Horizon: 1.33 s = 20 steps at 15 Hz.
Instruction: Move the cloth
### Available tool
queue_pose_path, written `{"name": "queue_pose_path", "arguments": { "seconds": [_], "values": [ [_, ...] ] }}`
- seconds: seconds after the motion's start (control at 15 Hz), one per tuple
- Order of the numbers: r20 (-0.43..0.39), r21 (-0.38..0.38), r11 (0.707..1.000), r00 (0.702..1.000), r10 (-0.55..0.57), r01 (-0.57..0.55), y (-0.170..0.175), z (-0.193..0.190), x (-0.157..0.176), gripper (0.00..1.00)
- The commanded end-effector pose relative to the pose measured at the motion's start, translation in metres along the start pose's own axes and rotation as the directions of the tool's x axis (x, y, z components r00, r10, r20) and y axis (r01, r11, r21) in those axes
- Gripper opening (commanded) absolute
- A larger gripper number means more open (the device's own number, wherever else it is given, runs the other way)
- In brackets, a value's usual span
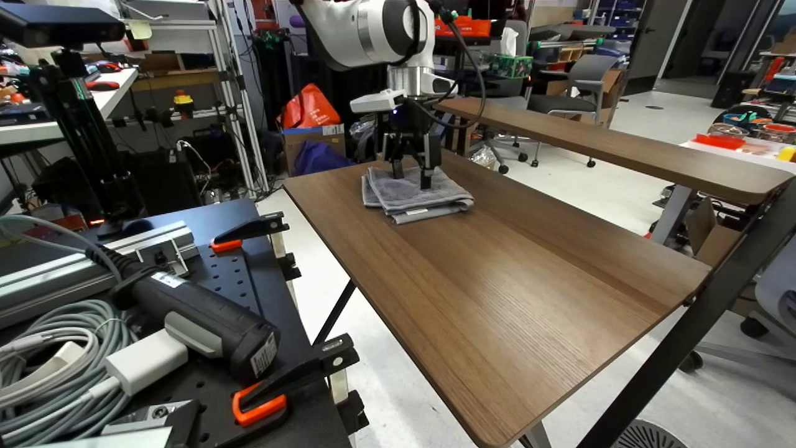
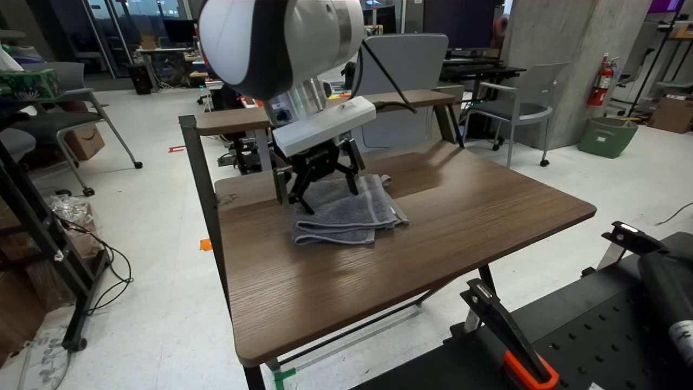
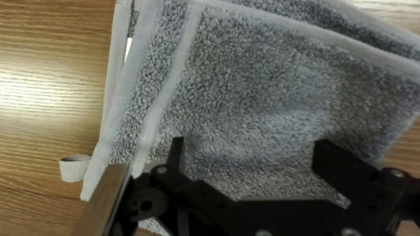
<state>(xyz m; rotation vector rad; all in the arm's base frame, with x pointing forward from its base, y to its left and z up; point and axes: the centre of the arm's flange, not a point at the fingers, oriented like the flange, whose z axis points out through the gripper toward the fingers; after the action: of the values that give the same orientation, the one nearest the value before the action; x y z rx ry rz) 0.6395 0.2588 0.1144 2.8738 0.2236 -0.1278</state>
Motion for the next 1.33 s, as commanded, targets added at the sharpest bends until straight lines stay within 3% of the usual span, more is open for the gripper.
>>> {"name": "queue_pose_path", "arguments": {
  "seconds": [0.0, 0.27, 0.53, 0.6, 0.67, 1.27],
  "values": [
    [-0.008, -0.039, 0.999, 1.000, -0.007, 0.007, -0.012, -0.008, 0.004, 1.00],
    [-0.014, -0.026, 1.000, 1.000, 0.015, -0.015, 0.004, -0.030, -0.011, 1.00],
    [-0.074, 0.004, 0.995, 0.993, 0.095, -0.095, 0.025, -0.055, -0.032, 1.00],
    [-0.083, -0.025, 0.993, 0.990, 0.114, -0.116, 0.025, -0.049, -0.029, 1.00],
    [-0.055, -0.002, 0.997, 0.995, 0.081, -0.082, 0.015, -0.045, -0.009, 1.00],
    [-0.058, -0.010, 0.994, 0.993, 0.106, -0.107, 0.021, -0.043, -0.017, 1.00]
  ]
}}
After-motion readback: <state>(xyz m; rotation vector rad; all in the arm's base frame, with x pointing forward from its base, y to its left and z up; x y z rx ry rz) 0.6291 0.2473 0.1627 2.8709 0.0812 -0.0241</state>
